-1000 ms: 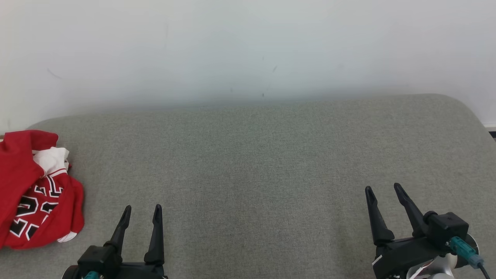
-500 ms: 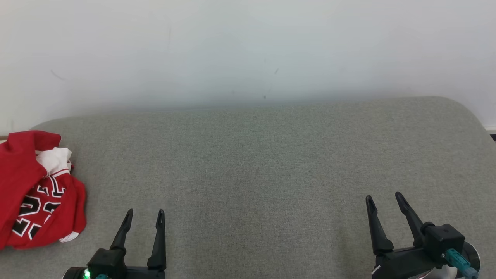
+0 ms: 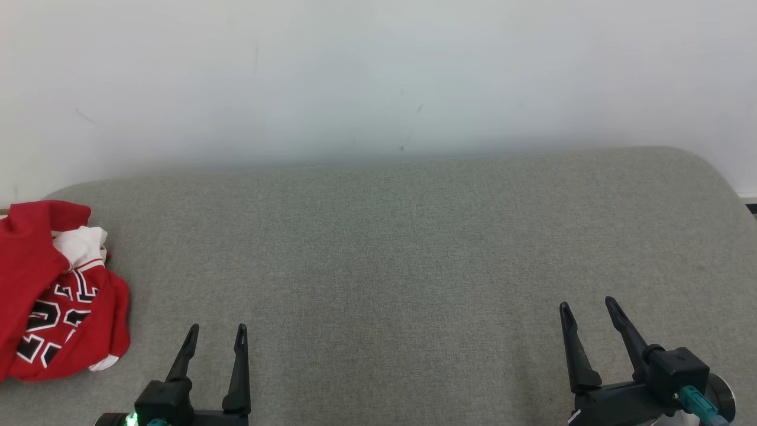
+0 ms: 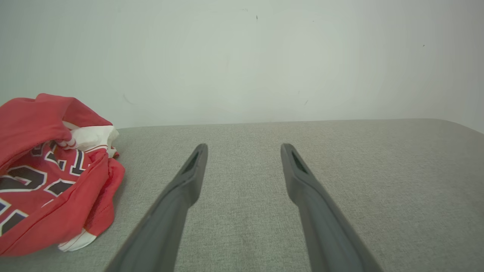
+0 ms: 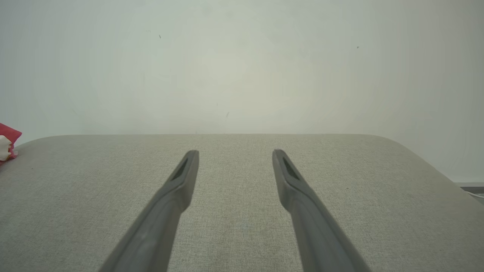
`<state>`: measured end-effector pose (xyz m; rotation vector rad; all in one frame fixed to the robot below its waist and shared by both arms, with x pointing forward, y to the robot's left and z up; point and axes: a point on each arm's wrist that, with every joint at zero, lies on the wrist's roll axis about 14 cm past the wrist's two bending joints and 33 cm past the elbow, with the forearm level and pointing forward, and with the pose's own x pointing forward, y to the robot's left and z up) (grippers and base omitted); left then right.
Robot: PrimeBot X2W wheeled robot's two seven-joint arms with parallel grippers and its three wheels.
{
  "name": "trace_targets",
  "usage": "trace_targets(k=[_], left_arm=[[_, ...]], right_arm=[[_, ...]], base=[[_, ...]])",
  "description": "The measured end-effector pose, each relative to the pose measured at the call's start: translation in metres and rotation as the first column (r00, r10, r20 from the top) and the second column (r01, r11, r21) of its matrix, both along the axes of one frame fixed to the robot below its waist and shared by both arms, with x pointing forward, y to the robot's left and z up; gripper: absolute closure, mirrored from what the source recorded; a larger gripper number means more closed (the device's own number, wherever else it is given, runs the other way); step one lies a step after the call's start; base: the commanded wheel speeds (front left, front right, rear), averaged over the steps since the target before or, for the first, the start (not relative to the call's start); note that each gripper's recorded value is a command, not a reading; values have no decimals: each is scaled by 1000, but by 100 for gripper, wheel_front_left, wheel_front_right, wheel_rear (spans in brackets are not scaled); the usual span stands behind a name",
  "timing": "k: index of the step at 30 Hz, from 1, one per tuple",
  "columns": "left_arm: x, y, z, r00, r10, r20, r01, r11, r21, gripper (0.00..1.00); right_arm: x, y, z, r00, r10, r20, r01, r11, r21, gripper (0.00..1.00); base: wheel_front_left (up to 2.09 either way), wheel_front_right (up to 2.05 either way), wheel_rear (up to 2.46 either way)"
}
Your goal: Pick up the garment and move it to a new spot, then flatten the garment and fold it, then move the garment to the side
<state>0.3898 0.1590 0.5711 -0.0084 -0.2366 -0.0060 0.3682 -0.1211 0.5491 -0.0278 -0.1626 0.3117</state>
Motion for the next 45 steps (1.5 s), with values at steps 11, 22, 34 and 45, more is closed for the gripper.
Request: trace_targets(k=[11,22,34,45], left_arm=[[0,0,-3,1000,2,-12,-2,1000,-4,0],[-8,24,0,997,73,-6,-73,997,-9,0],[-51,101,3,953,302,6,-302,953,-19,0],[-103,155,-1,879,477,-6,-477,878,-41,0]], right_arm=[[0,-2,-1,1000,-7,-7,7,1000,9,0],[4,29,-1,996,85,-9,-85,996,3,0],[1,123,-1,931,364,-13,-364,931,-8,0],[-14,189,-3,836,548,-23,-548,836,-3,0]], base=[[0,0,0],[0,0,0],[0,0,0],[0,0,0]])
